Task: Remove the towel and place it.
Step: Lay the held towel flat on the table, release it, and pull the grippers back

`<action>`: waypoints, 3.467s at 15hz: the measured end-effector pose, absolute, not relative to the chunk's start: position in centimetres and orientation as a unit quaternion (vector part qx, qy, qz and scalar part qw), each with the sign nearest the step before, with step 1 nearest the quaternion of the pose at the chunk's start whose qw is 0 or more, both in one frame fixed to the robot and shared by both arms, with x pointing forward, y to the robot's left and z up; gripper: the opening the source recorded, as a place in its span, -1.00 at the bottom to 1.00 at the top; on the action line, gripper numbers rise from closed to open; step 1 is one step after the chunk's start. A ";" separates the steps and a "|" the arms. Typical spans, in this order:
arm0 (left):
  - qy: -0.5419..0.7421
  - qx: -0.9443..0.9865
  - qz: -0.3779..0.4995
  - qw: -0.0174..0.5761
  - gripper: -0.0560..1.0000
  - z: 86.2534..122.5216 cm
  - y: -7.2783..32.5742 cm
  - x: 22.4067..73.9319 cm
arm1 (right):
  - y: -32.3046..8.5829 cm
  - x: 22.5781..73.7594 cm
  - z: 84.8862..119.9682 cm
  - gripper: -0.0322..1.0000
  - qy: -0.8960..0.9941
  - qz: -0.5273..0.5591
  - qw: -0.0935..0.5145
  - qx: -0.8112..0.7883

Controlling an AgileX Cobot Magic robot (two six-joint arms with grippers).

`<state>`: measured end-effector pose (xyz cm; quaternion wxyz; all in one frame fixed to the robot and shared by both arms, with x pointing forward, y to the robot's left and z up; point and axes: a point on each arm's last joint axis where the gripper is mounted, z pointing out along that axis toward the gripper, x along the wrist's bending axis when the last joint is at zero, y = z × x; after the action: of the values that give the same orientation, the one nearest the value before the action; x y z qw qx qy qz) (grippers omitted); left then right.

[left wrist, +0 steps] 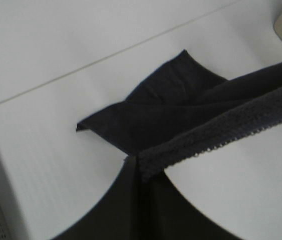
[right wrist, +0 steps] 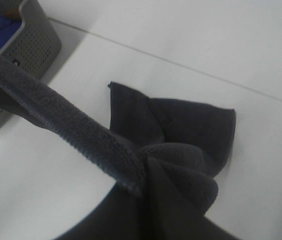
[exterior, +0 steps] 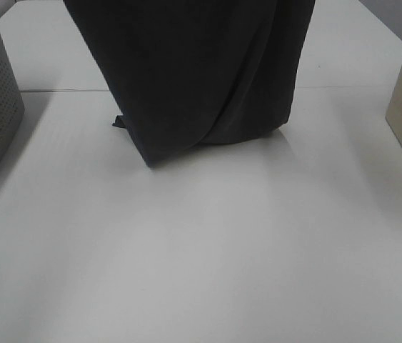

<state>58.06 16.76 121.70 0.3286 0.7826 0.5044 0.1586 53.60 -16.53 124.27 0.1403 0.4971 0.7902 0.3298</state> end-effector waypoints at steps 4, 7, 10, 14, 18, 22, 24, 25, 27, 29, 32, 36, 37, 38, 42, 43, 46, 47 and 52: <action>0.510 0.797 0.113 0.304 -0.89 119.8 18.0 52.4 | -17.3 49.2 121.7 -0.92 0.811 0.293 0.102 0.496; 0.510 0.796 0.090 0.314 -0.89 119.4 18.8 48.8 | -18.1 46.7 120.7 -0.92 0.813 0.288 0.085 0.499; 0.519 0.793 0.046 0.316 -0.89 117.2 19.4 45.3 | -18.8 44.2 119.2 -0.92 0.810 0.284 0.058 0.510; 0.538 0.785 -0.034 0.306 -0.89 113.4 19.5 42.2 | -19.7 41.2 116.1 -0.92 0.806 0.262 0.015 0.531; 0.567 0.770 -0.097 0.276 -0.89 109.4 20.1 39.2 | -20.2 37.9 111.9 -0.92 0.796 0.241 -0.064 0.552; 0.580 0.758 -0.141 0.263 -0.89 107.3 20.1 37.9 | -20.6 36.4 109.4 -0.92 0.790 0.217 -0.093 0.566; 0.593 0.750 -0.180 0.229 -0.89 104.5 20.2 36.9 | -20.6 35.7 106.8 -0.92 0.783 0.185 -0.129 0.579; 0.595 0.749 -0.188 0.221 -0.89 103.8 20.3 36.6 | -20.6 35.5 106.1 -0.92 0.781 0.178 -0.140 0.583; 0.602 0.743 -0.207 0.205 -0.89 102.4 20.4 35.9 | -20.7 35.2 104.5 -0.92 0.778 0.151 -0.161 0.588; 0.606 0.741 -0.214 0.195 -0.89 101.7 20.5 35.5 | -20.6 35.1 103.1 -0.92 0.775 0.131 -0.182 0.592; 0.609 0.740 -0.219 0.184 -0.89 101.2 20.5 35.6 | -20.2 35.6 100.0 -0.92 0.772 0.073 -0.223 0.591; 0.607 0.743 -0.256 0.120 -0.89 98.6 19.9 37.2 | -19.8 36.9 98.0 -0.92 0.776 0.038 -0.233 0.585; 0.604 0.743 -0.269 0.103 -0.89 97.7 19.8 37.6 | -19.8 37.1 97.6 -0.92 0.777 0.029 -0.235 0.583; 0.602 0.742 -0.283 0.085 -0.89 96.8 19.6 38.0 | -19.7 37.3 97.2 -0.92 0.778 0.019 -0.238 0.581; 0.596 0.732 -0.330 0.023 -0.89 93.1 19.0 39.3 | -19.5 38.1 95.5 -0.92 0.781 -0.010 -0.248 0.573; 0.593 0.729 -0.340 0.017 -0.89 92.3 18.8 39.6 | -19.5 38.3 94.7 -0.92 0.780 -0.021 -0.250 0.574; 0.593 0.725 -0.351 0.004 -0.89 90.0 18.5 40.2 | -19.4 38.9 92.6 -0.92 0.777 -0.055 -0.260 0.571; 0.592 0.725 -0.352 0.001 -0.89 89.6 18.5 40.5 | -19.3 39.1 91.9 -0.92 0.776 -0.064 -0.265 0.569; 0.590 0.733 -0.339 0.000 -0.89 88.9 18.2 41.7 | -19.2 39.5 90.3 -0.92 0.770 -0.083 -0.278 0.568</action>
<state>41.72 18.22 88.93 -0.0002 0.7331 0.5896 -0.3389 39.51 -19.16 90.26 -0.2780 0.5683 0.7700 -0.0827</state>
